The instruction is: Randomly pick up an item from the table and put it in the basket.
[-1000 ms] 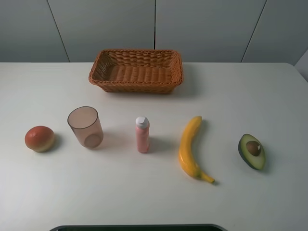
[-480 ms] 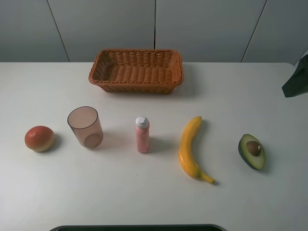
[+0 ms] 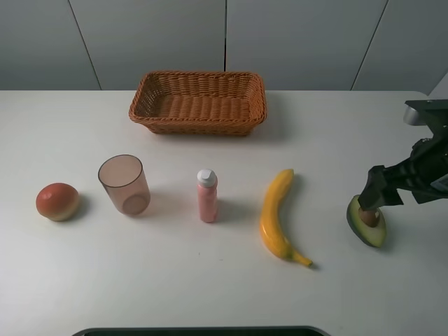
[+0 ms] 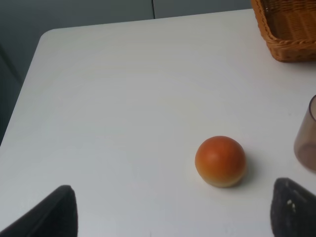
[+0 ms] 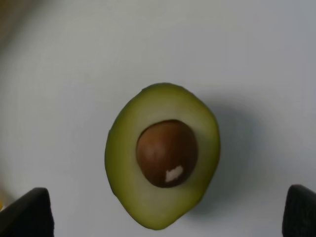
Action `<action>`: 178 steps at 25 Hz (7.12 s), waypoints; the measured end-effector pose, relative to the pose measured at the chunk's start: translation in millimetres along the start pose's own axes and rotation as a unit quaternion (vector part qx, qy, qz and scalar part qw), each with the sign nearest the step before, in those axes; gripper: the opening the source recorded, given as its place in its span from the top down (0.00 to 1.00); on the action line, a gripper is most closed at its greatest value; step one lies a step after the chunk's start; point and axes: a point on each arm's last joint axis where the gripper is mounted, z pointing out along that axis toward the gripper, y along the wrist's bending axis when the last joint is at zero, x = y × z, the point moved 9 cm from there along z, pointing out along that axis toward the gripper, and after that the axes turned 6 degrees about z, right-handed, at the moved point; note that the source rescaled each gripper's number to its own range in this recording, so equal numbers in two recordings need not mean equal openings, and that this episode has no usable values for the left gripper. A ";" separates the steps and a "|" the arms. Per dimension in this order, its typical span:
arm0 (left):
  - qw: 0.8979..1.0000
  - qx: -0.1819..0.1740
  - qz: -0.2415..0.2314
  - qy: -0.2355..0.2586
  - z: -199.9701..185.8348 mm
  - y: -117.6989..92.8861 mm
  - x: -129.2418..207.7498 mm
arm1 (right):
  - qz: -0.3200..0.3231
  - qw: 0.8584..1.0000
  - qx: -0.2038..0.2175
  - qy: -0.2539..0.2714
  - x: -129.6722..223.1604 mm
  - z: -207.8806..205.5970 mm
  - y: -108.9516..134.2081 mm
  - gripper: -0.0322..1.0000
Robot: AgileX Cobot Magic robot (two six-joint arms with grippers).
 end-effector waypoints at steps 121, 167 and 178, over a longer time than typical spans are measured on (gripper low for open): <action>1.000 0.000 0.001 0.000 0.0 0.0 0.0 | -0.097 0.959 0.084 -0.251 -161.2 -255.0 5.9 0.01; 1.000 0.000 0.000 0.000 0.0 0.0 0.0 | 0.046 0.895 0.050 -0.440 120.7 -176.0 10.0 0.01; 1.000 0.000 0.000 0.000 0.0 0.0 0.0 | 0.047 0.895 0.049 -0.441 120.9 -176.1 10.1 0.01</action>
